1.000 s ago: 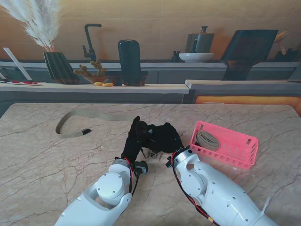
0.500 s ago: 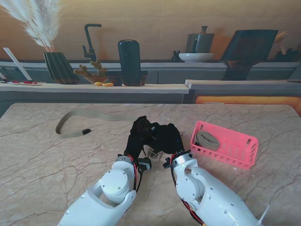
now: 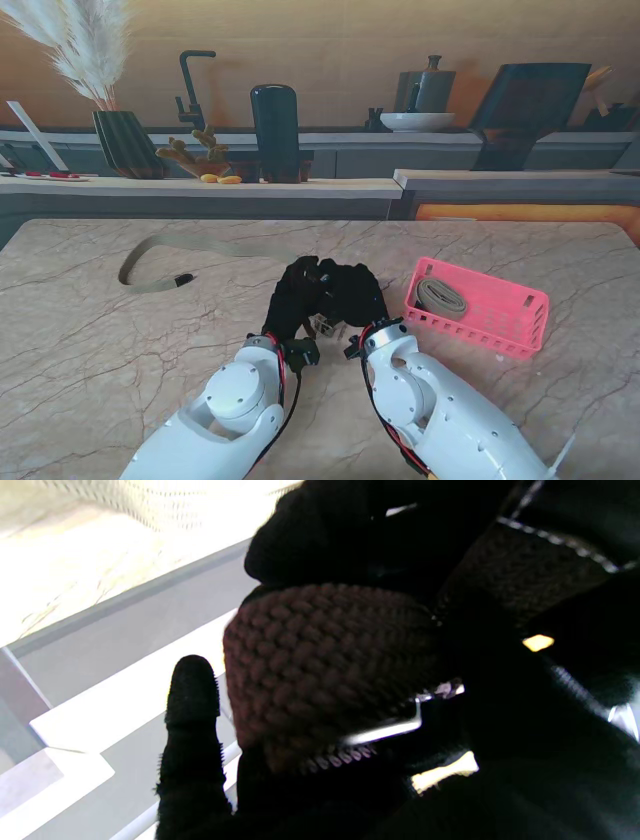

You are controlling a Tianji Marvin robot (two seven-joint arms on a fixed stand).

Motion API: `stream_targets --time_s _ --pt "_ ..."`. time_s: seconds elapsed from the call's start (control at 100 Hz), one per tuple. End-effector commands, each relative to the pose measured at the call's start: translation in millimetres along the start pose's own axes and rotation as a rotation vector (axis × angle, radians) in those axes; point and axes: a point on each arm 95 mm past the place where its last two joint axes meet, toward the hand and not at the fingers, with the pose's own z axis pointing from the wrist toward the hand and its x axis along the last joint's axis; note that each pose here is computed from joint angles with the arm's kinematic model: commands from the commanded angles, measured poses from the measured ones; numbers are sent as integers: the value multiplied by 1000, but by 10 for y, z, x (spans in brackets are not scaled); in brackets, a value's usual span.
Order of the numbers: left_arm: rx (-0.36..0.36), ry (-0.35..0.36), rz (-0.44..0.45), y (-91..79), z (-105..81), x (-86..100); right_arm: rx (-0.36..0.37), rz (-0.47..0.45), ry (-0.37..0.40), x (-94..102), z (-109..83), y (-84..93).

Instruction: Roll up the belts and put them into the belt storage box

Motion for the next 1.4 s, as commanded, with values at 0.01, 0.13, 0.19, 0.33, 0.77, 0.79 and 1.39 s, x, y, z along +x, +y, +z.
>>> stream_targets --time_s 0.01,0.13,0.19,0.33,0.77,0.79,1.39 --pt "-46 30 -10 214 -78 31 33 12 48 134 28 -25" --pt "-27 55 2 170 -79 59 93 22 52 106 -6 -9" --pt "-18 62 10 151 -74 65 117 21 54 98 -31 23" --pt "0 67 38 99 -51 67 150 1 58 70 -110 139" --pt "2 64 102 -2 -12 92 183 -75 7 -101 -355 447" --pt "2 64 101 -1 -13 92 187 -76 6 -108 -361 453" --pt "-8 64 92 15 -44 65 80 -214 5 -298 -279 465"
